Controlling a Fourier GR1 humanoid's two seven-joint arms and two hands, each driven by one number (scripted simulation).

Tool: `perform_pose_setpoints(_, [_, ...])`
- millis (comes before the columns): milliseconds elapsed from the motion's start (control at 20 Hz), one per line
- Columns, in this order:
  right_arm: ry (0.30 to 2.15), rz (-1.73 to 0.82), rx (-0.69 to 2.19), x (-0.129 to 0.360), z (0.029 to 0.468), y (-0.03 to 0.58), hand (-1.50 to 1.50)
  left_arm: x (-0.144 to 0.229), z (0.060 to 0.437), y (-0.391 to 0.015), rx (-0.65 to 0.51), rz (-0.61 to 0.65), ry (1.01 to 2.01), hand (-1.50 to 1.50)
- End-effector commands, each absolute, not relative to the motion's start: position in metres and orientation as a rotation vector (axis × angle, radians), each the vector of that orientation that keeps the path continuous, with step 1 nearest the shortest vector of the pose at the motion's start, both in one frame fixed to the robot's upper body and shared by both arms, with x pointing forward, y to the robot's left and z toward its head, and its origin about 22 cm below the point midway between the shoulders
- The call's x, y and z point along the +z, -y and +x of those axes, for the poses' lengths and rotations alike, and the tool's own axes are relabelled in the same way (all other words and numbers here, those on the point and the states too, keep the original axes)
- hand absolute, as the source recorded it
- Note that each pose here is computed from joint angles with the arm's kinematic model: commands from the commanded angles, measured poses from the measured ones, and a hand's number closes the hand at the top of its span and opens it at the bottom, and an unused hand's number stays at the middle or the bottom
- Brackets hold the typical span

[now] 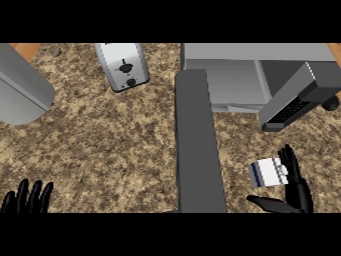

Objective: Pick up the milk, place it into the microwave and close the microwave

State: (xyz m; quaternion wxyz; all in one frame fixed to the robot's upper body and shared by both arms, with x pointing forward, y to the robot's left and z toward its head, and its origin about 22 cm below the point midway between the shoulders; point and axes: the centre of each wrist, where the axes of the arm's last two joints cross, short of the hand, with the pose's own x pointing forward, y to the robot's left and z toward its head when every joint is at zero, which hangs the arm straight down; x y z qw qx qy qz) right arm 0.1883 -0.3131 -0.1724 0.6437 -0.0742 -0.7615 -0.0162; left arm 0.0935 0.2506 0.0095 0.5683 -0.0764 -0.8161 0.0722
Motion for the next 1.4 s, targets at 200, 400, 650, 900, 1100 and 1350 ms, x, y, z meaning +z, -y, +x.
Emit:
perform_pose_setpoints(200, [1.822,-0.358,0.013,-0.159,0.226,0.301,1.5,0.009,0.104,-0.258,0.157,-0.168,1.918,-1.5])
perform_pose_setpoints(400, [1.815,-0.349,0.044,-0.163,0.222,0.31,1.5,0.022,0.085,-0.255,0.177,-0.185,1.917,-1.5])
perform_pose_setpoints(650, [1.846,-0.416,-0.05,-0.157,0.246,0.293,1.5,0.005,0.084,-0.243,0.169,-0.192,1.901,-1.5])
perform_pose_setpoints(900, [1.937,-0.31,-0.075,-0.146,0.263,0.293,1.5,0.001,0.084,-0.251,0.164,-0.218,1.915,-1.5])
perform_pose_setpoints(1100, [1.928,-0.313,-0.061,-0.145,0.282,0.253,1.5,0.007,0.079,-0.254,0.166,-0.224,1.913,-1.5])
perform_pose_setpoints(1350, [1.942,-0.304,-0.078,-0.145,0.278,0.266,1.5,0.015,0.087,-0.245,0.169,-0.208,1.91,-1.5])
